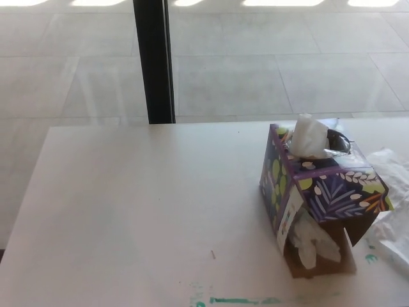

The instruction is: The robot uses its right hand to pull out a tissue from the tissue box kept in the middle of the desk and put it on the right side

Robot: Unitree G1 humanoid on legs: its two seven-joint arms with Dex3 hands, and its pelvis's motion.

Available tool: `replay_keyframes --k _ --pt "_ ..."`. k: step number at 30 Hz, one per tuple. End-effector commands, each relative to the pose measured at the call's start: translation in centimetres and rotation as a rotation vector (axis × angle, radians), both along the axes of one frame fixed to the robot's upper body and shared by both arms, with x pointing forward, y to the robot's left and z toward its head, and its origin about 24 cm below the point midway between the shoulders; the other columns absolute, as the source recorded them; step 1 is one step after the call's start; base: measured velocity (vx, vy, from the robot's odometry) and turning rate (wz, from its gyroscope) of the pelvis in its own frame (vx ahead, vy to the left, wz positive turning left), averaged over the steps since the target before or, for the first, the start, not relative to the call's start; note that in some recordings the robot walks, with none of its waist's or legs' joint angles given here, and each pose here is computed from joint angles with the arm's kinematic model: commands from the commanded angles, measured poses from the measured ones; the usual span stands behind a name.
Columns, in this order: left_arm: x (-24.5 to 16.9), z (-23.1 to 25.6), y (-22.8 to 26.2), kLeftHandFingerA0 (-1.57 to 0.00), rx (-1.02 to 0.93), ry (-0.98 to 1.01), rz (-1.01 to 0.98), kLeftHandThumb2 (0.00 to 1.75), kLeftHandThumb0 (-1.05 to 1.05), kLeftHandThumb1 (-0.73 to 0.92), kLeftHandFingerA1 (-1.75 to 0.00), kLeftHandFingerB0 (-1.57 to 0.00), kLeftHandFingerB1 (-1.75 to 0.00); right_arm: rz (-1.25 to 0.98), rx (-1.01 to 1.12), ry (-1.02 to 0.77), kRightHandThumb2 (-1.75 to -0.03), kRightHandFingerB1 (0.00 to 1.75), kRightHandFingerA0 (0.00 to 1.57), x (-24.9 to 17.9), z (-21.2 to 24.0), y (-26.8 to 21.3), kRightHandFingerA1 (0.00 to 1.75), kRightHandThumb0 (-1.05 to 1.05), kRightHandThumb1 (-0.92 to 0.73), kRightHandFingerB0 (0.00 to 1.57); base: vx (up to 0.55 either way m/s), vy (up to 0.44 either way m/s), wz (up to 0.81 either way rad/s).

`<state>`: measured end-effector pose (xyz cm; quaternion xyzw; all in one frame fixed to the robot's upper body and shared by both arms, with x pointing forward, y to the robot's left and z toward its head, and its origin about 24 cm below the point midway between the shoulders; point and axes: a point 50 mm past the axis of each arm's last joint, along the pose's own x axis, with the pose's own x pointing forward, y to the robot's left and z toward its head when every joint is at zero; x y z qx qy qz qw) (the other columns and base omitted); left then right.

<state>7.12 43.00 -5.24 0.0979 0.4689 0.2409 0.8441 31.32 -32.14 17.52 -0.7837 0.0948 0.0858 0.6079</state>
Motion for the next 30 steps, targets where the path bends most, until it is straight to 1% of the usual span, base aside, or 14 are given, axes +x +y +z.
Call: replay_keyframes --k 1,4,6,7,8,13,15,16,20,21,23,25,28,30 --pt "-0.5 0.3 0.3 -0.81 0.017 -0.018 0.019 0.93 -1.05 0.92 -1.24 -0.51 -1.07 -0.331 0.324 -0.280 -0.60 0.47 0.84 -7.0 6.3 -7.5 0.80 -0.52 -0.66 0.64 0.00 0.000 0.00" --pt "-0.6 0.3 0.4 -0.77 0.016 -0.017 0.021 0.94 -1.05 0.92 -1.25 -0.50 -1.08 -0.434 0.430 -0.395 -0.59 0.54 0.88 -10.3 3.7 -10.5 1.00 -0.55 -0.64 0.73 0.00 0.000 0.00" --pt "-0.6 0.3 0.5 -0.77 0.015 -0.023 0.035 0.93 -1.05 0.91 -1.25 -0.50 -1.09 -0.517 0.464 -0.434 -0.60 0.57 0.86 -12.2 1.9 -12.0 0.93 -0.56 -0.67 0.71 0.00 0.000 0.00" --pt "-0.6 0.3 0.4 -0.80 0.017 -0.021 0.032 1.28 -1.05 0.79 -1.22 -0.52 -1.04 -0.568 0.482 -0.466 -0.60 0.56 0.88 -13.0 1.2 -12.7 0.87 -0.57 -0.65 0.74 0.00 0.000 0.00" --pt "-0.6 0.2 0.3 -0.81 0.015 -0.020 0.034 0.93 -1.05 0.91 -1.25 -0.50 -1.08 -0.623 0.488 -0.493 -0.60 0.57 0.89 -14.2 0.0 -13.5 0.87 -0.56 -0.67 0.73 0.00 0.000 0.00" --pt "-0.9 0.2 0.4 -0.75 0.006 -0.026 0.038 0.95 -1.05 0.92 -1.26 -0.47 -1.10 -0.858 0.541 -0.627 -0.59 0.59 0.95 -18.9 -5.1 -16.0 0.87 -0.51 -0.64 0.75 0.00 0.000 0.00" --pt "-1.1 0.2 0.4 -0.79 0.010 -0.018 0.033 0.95 -1.05 0.92 -1.27 -0.49 -1.08 -1.026 0.583 -0.727 -0.58 0.64 0.84 -21.7 -8.0 -16.5 0.98 -0.47 -0.59 0.74 0.00 0.000 0.00" --pt "-1.3 0.2 0.4 -0.79 0.010 -0.019 0.034 0.94 -1.05 0.92 -1.25 -0.48 -1.09 -1.114 0.671 -0.823 -0.61 0.63 0.78 -23.3 -10.0 -16.4 1.46 -0.48 -0.59 0.58 0.00 0.000 0.00" --pt "-1.4 0.1 0.3 -0.76 0.010 -0.020 0.049 0.93 -1.05 0.92 -1.23 -0.49 -1.04 -1.206 0.694 -0.897 -0.64 0.60 0.86 -24.4 -12.0 -15.8 1.53 -0.60 -0.67 0.54 0.00 0.000 0.00" --pt "-1.4 0.1 0.3 -0.76 0.011 -0.017 0.047 0.93 -1.05 0.92 -1.23 -0.49 -1.04 -1.219 0.695 -0.919 -0.64 0.60 0.86 -24.5 -12.3 -15.6 1.53 -0.60 -0.67 0.54 0.00 0.000 0.00" --pt "-1.3 0.1 0.4 -0.82 0.001 -0.019 0.061 0.92 -1.05 0.92 -1.25 -0.50 -1.07 -1.301 0.835 -0.963 -0.63 0.61 0.58 -25.0 -14.2 -15.1 0.95 -0.68 -0.78 0.50 0.00 0.000 0.00" --pt "-1.2 0.2 0.5 -0.77 -0.001 -0.021 0.067 0.93 -1.05 0.92 -1.24 -0.48 -1.06 -1.337 0.968 -1.008 -0.64 0.63 0.57 -25.2 -15.3 -14.7 1.02 -0.68 -0.78 0.46 0.00 0.000 0.00" --pt "-1.2 0.2 0.5 -0.78 0.005 -0.017 0.054 0.95 -1.05 0.92 -1.25 -0.47 -1.06 -1.433 1.033 -1.009 -0.63 0.56 0.60 -26.1 -17.2 -14.0 0.86 -0.67 -0.80 0.44 0.00 0.000 0.00" --pt "-1.2 0.3 0.5 -0.79 0.009 -0.016 0.063 0.94 -1.05 0.92 -1.23 -0.49 -1.03 -1.520 1.028 -0.926 -0.64 0.55 0.62 -26.5 -18.5 -13.4 0.99 -0.68 -0.80 0.39 0.00 0.000 0.00"
